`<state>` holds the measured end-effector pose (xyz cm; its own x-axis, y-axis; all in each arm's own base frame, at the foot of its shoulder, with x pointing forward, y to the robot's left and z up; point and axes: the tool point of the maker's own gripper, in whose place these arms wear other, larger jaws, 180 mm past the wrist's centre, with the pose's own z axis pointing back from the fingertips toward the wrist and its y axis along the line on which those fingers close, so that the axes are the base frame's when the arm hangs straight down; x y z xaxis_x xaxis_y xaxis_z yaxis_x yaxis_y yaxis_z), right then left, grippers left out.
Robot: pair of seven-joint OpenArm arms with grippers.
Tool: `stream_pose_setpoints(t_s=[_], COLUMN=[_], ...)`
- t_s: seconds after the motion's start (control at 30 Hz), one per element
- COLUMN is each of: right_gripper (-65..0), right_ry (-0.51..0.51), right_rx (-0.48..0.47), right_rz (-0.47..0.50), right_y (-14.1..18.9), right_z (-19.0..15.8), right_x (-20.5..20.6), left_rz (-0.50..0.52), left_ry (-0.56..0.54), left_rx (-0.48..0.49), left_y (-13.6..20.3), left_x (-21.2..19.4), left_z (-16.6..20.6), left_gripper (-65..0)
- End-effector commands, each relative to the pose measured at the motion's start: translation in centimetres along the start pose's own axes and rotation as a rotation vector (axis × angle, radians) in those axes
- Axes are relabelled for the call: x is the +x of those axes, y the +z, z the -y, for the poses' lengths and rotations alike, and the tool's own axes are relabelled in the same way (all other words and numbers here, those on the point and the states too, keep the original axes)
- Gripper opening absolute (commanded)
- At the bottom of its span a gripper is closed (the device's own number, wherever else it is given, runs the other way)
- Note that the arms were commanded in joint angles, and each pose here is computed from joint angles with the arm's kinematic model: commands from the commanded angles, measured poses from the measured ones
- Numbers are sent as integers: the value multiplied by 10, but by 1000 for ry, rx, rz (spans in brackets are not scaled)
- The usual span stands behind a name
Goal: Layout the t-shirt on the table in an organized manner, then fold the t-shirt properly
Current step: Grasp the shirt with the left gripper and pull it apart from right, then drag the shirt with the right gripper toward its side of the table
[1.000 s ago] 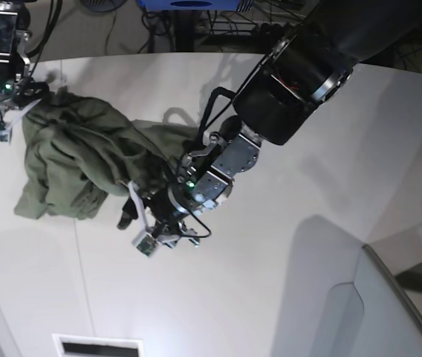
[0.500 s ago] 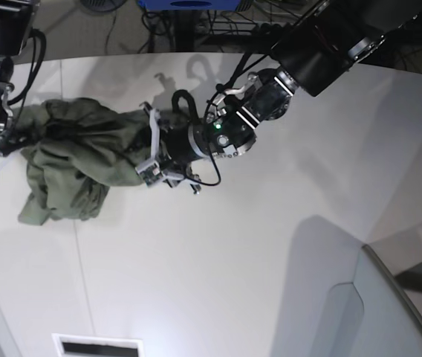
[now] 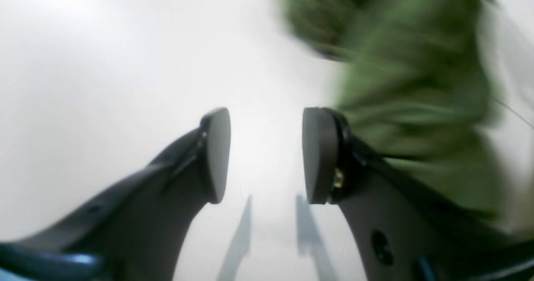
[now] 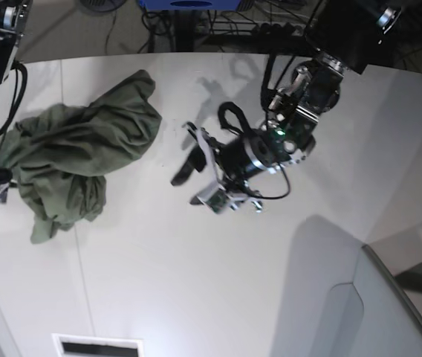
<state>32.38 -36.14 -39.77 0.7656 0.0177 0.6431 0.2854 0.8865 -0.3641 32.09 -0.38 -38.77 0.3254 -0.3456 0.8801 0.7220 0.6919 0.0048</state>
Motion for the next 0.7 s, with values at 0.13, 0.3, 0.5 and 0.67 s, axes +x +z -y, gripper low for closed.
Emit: stream_pose_setpoints(t_s=[0.13, 0.3, 0.5, 0.67], right_gripper=[-168, -231, -230, -230], right_ry=[-31, -119, -209, -331], right_rx=[26, 126, 259, 496], right_rz=[82, -47, -217, -301], right_y=[58, 105, 131, 150], right_z=[-20, -69, -110, -147], right_x=[12, -30, -70, -78], left_rz=[-16, -42, -56, -67], left_ry=[44, 111, 161, 170], left_rx=[203, 374, 477, 480], left_y=[48, 97, 129, 132], left_x=[-22, -48, -66, -72], left_z=[-80, -131, -154, -153], left_gripper=[-378, -378, -378, -378])
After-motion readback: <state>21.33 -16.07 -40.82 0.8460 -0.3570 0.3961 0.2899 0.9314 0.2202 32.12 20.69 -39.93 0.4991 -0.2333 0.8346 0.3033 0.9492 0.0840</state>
